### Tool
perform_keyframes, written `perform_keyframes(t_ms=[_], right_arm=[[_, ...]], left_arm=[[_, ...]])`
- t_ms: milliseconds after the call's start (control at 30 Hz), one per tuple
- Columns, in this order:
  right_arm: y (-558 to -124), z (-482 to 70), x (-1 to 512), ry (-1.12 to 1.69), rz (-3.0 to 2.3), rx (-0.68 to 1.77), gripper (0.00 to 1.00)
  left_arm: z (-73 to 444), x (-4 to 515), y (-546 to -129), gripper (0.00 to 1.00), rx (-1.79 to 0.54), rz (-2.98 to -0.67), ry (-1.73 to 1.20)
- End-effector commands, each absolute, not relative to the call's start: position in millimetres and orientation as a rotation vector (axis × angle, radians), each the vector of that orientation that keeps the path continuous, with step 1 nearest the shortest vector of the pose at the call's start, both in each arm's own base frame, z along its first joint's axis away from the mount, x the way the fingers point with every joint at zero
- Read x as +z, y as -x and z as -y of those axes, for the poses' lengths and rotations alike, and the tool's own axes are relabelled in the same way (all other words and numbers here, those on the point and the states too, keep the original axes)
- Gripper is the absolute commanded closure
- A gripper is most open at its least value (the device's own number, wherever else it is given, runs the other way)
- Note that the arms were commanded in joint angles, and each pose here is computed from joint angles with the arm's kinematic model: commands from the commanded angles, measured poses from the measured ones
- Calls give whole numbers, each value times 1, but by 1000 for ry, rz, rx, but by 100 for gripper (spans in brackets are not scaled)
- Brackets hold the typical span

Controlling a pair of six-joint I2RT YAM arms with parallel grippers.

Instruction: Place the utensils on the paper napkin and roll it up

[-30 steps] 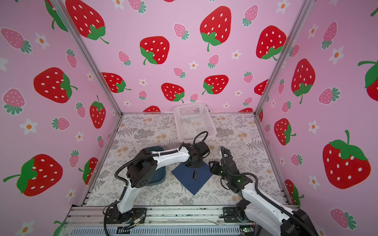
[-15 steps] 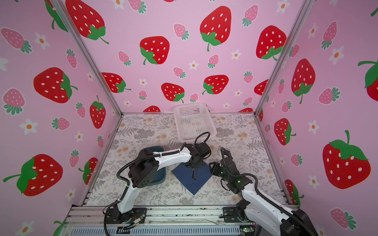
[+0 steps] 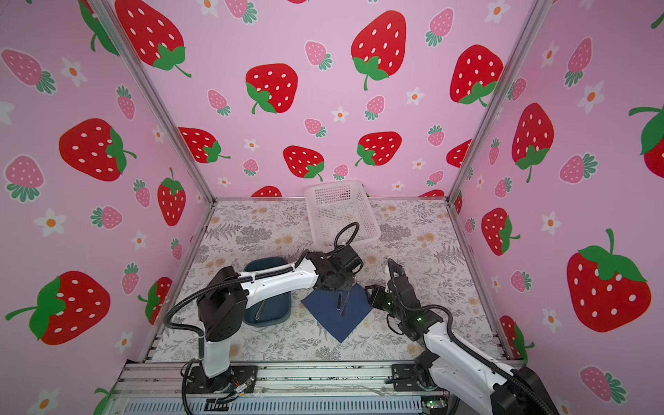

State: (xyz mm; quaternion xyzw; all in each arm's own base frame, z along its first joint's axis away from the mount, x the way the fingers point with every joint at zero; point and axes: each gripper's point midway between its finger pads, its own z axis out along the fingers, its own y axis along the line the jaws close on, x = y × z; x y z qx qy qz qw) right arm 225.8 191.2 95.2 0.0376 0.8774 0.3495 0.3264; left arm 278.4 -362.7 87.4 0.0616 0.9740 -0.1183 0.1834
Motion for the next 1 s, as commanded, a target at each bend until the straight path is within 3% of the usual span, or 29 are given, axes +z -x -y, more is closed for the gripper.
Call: perform_keyframes(t_ms=[0,300,633,800,967], right_arm=[[-221,-213,116,27,-2214,1083,64],[-192,-262,164,335,-2033,1506,60],[-191,-285,170,427,-2061,1648,58],[-196,-286,168,418,-2079,1614,81],[-207,-282,163,404,-2126,1445,95]], left_arm=[[372,106,-274,100,-537,-2704,-166],[363,151,-273,100,-1018,-2593,-6],[360,175,-278,100,-1115,-2520,32],[358,174,-281,100,-1120,-2507,65],[355,170,-284,100,-1106,-2503,107]])
